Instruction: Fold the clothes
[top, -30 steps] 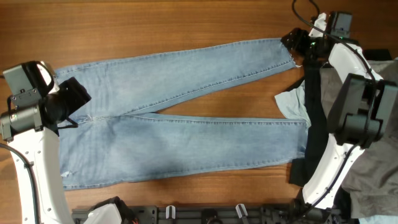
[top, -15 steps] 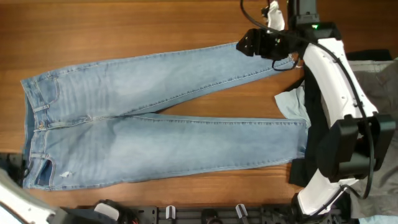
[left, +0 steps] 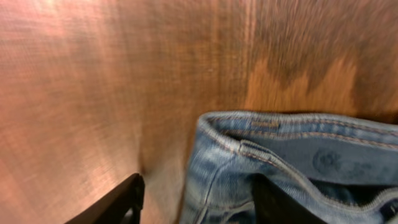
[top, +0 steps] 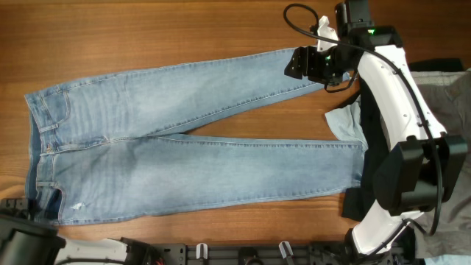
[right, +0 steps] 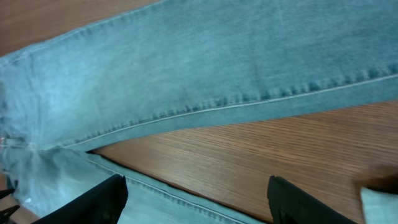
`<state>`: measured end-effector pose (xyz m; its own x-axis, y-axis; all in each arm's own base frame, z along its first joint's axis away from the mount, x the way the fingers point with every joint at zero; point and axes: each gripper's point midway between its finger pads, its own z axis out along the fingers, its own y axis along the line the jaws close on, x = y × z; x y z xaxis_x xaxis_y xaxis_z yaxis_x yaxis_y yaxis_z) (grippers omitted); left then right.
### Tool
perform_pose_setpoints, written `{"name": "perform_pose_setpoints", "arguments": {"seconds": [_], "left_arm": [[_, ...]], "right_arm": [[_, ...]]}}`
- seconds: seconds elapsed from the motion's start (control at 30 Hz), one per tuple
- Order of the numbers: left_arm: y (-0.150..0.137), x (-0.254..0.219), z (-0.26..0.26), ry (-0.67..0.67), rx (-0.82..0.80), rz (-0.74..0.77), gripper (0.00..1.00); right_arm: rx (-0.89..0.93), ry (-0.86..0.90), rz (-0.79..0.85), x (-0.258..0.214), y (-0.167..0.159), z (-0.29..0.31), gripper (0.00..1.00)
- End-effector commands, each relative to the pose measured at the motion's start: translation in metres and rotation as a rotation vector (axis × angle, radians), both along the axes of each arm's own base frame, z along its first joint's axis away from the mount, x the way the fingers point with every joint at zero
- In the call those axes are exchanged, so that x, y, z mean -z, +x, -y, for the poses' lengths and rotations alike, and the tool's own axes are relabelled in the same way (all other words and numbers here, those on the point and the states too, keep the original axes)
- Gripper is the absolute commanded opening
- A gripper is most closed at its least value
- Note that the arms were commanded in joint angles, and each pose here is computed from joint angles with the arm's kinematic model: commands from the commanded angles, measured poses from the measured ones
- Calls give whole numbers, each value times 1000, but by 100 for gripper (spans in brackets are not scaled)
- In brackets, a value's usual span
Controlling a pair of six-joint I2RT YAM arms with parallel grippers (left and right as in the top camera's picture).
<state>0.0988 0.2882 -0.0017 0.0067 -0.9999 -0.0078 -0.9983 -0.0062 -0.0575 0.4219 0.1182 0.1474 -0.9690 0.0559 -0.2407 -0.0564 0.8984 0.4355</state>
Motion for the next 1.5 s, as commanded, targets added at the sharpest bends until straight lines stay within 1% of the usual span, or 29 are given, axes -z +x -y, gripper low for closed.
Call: {"name": "perform_pose_setpoints", "arguments": {"seconds": [0.0,0.03,0.07,0.1,0.13,0.17,0.2,0.23,0.3,0.37,0.4,0.5,0.53,0.57,0.63,0.8,0.87,0.93,0.97,1.07,1.1,1.13,1.23,1.3,1.33,1.37,1.4,1.47], "left_arm": [[5,20,1,-32,48,28,52],[6,23,-4,-15,49,33,50],[8,23,-8,-2,49,41,45],[10,24,-10,7,49,48,38],[11,23,-12,15,50,58,26],[13,23,-12,12,50,67,16],[15,23,-11,9,51,79,9],[19,23,-10,3,51,101,4],[22,22,-9,-2,52,118,4],[23,22,-8,-6,48,124,4],[23,22,-8,-7,47,124,4],[23,22,-8,-8,44,125,4],[23,22,-8,-8,40,125,4],[23,22,-8,-9,37,124,4],[23,22,-8,-11,25,124,4],[23,22,-8,-10,25,125,4],[25,21,-9,-8,23,136,4],[27,21,-8,-10,23,148,4],[27,21,-8,-10,23,148,4],[27,21,-8,-12,23,148,4],[27,21,-7,-16,23,151,4],[27,21,-7,-17,23,150,4],[28,21,-6,-22,23,159,4],[29,20,-5,-24,24,164,4],[29,20,-5,-24,24,164,4],[29,20,-5,-24,24,164,4],[28,20,-5,-24,23,159,4],[29,6,-8,7,26,167,4]], "right_arm": [[30,-51,-5,4,2,9,77],[43,-54,-11,5,2,10,77],[59,-65,-19,6,1,13,77],[80,-80,-30,7,0,16,77],[147,-125,-72,12,-4,27,77],[207,-163,-111,16,-10,37,77],[262,-198,-150,19,-16,48,77],[330,-240,-213,25,-28,63,77],[374,-263,-296,34,-45,78,76],[413,-279,-429,58,-76,98,64],[432,-270,-497,70,-92,106,60],[459,-170,-667,99,-135,111,56],[453,-128,-714,108,-151,109,56],[453,-115,-750,116,-163,107,59],[448,-121,-797,123,-183,104,62],[453,-124,-825,121,-221,98,65],[501,-132,-822,119,-237,97,69],[567,-133,-788,127,-245,97,70],[599,-128,-782,132,-247,97,69],[631,-122,-808,144,-258,93,62],[647,-121,-810,149,-261,93,56],[660,-120,-813,151,-263,93,54],[665,-117,-792,157,-261,93,54],[671,-109,-760,159,-253,94,26],[662,-108,-750,160,-252,94,17],[655,-108,-743,159,-250,95,11],[566,-109,-693,150,-240,96,4],[488,-102,-599,118,-214,100,4]]}}
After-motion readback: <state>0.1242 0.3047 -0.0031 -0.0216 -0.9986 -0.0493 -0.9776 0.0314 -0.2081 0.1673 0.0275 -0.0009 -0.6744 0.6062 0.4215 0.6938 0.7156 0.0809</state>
